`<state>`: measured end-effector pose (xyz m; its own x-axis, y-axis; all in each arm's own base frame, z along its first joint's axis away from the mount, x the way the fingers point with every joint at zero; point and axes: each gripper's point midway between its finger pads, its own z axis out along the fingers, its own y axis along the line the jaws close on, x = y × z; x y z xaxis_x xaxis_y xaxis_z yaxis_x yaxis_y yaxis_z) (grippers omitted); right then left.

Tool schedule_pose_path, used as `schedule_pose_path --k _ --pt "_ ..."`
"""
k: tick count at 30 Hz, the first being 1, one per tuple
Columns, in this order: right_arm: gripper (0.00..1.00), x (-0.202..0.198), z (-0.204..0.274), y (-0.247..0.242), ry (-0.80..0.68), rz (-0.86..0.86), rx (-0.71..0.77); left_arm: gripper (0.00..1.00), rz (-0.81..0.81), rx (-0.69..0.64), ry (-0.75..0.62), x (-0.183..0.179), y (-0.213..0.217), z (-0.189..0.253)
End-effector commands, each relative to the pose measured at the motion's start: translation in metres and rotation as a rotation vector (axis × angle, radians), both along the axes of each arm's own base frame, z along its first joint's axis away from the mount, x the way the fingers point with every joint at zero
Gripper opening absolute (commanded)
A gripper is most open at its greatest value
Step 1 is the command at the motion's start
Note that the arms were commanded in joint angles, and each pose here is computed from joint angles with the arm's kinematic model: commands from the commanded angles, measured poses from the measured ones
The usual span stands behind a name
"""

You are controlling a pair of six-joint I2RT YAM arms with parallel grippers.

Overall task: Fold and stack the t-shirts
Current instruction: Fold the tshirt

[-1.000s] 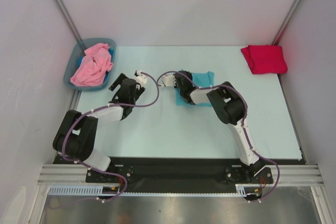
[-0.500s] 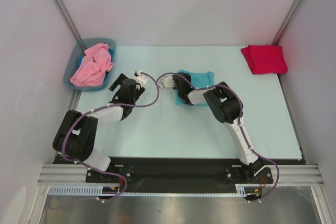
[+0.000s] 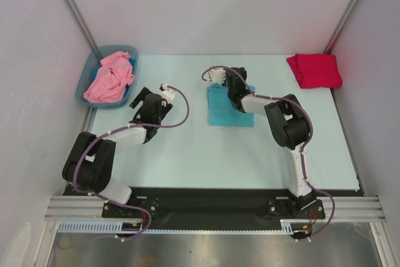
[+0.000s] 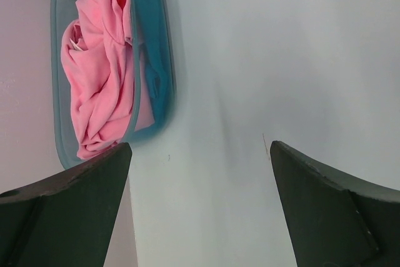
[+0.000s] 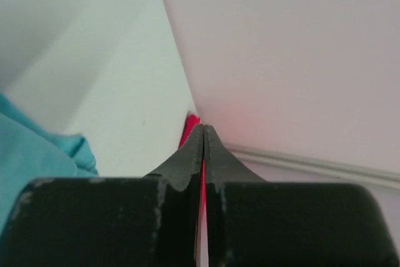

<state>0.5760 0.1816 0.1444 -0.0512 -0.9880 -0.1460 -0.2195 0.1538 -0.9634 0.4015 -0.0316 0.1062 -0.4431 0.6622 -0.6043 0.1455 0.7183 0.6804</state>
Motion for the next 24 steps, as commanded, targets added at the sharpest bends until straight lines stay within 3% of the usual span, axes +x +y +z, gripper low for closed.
schedule_pose_path --k 1,8,14,18,22,23,24 --pt "0.00 -0.009 -0.021 -0.021 0.045 -0.025 -0.010 1.00 0.011 -0.041 -0.056 0.001 0.001 0.015" --pt "0.00 -0.033 -0.100 -0.042 0.161 -0.046 -0.082 1.00 0.012 -0.045 -0.061 0.002 0.001 0.018" --pt "0.00 -0.042 -0.123 -0.048 0.201 -0.059 -0.101 1.00 0.010 -0.043 -0.052 0.001 0.001 0.015" --pt "0.00 -0.038 -0.111 -0.049 0.165 -0.071 -0.082 1.00 0.011 -0.043 -0.058 0.002 0.001 0.017" --pt "0.00 -0.035 -0.055 -0.048 0.080 -0.080 -0.038 1.00 0.012 -0.039 -0.060 0.002 0.002 0.017" --pt "0.03 -0.036 -0.043 -0.046 0.072 -0.078 -0.018 1.00 0.012 -0.038 -0.059 0.001 0.001 0.016" --pt "0.21 -0.038 -0.034 -0.046 0.086 -0.078 -0.014 1.00 0.014 -0.037 -0.062 0.002 0.002 0.017"
